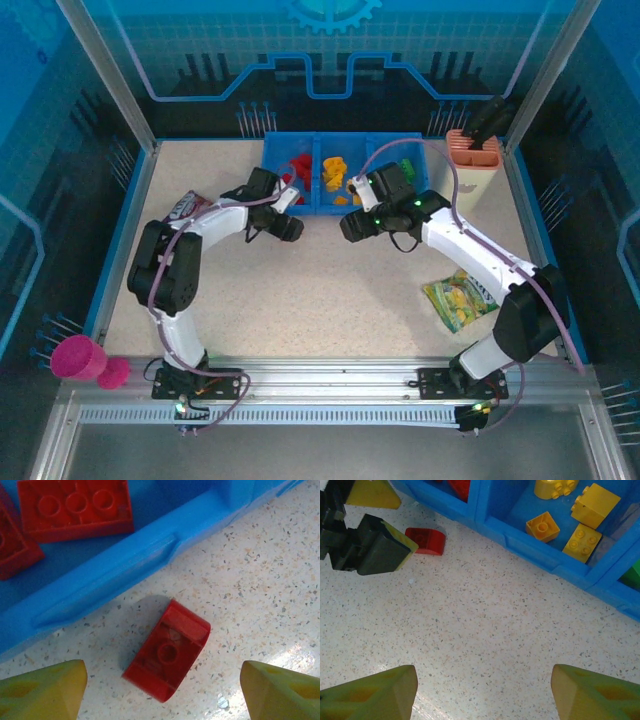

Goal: Sort the legos into containers by color
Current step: Pick up the lego from the center of the table.

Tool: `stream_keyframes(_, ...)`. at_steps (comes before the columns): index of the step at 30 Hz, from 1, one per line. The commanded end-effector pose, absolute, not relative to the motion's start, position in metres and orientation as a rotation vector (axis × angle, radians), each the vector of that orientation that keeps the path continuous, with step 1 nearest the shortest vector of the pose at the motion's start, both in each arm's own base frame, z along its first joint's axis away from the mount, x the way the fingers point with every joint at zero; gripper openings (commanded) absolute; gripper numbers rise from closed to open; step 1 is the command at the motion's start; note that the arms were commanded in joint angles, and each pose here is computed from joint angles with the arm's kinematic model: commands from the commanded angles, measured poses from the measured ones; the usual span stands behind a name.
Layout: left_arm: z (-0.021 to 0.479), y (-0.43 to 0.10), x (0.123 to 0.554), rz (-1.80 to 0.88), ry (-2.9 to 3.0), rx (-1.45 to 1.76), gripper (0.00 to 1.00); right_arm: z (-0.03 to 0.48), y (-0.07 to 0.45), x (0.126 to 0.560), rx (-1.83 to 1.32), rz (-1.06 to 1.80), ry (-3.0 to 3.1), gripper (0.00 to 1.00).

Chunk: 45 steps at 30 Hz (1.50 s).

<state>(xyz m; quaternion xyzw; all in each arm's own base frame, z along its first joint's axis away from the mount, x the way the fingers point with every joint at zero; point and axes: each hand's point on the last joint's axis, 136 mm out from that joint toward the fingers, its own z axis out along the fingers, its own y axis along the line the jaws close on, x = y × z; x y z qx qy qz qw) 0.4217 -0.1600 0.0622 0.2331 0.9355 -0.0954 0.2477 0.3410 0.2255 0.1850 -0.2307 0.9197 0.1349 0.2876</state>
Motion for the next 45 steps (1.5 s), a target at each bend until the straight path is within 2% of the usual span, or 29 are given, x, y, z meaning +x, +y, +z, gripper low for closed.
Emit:
stream_keyframes(1, 0.054, -0.162, 0.422, -0.179, 2.577, 0.722, 0.81, 0.189, 0.234, 0.343, -0.623, 0.369, 2.453, 0.73)
stream_keyframes(13, 0.033, -0.161, 0.425, -0.123, 2.614, 0.799, 0.82, 0.181, 0.227, 0.337, -0.609, 0.347, 2.468, 0.76)
stream_keyframes(22, 0.019, -0.165, 0.427, -0.130, 2.651, 0.866, 0.79, 0.180, 0.222, 0.338, -0.604, 0.306, 2.479, 0.76)
stream_keyframes(26, 0.015, -0.166, 0.424, -0.135, 2.670, 0.885, 0.72, 0.180, 0.221, 0.340, -0.598, 0.297, 2.471, 0.77)
stream_keyframes(39, -0.003, -0.168, 0.408, -0.105, 2.756, 0.920, 0.37, 0.163, 0.222, 0.350, -0.627, 0.252, 2.497, 0.77)
stream_keyframes(45, -0.004, -0.167, 0.390, -0.093, 2.803, 0.888, 0.31, 0.163, 0.219, 0.354, -0.629, 0.240, 2.489, 0.78)
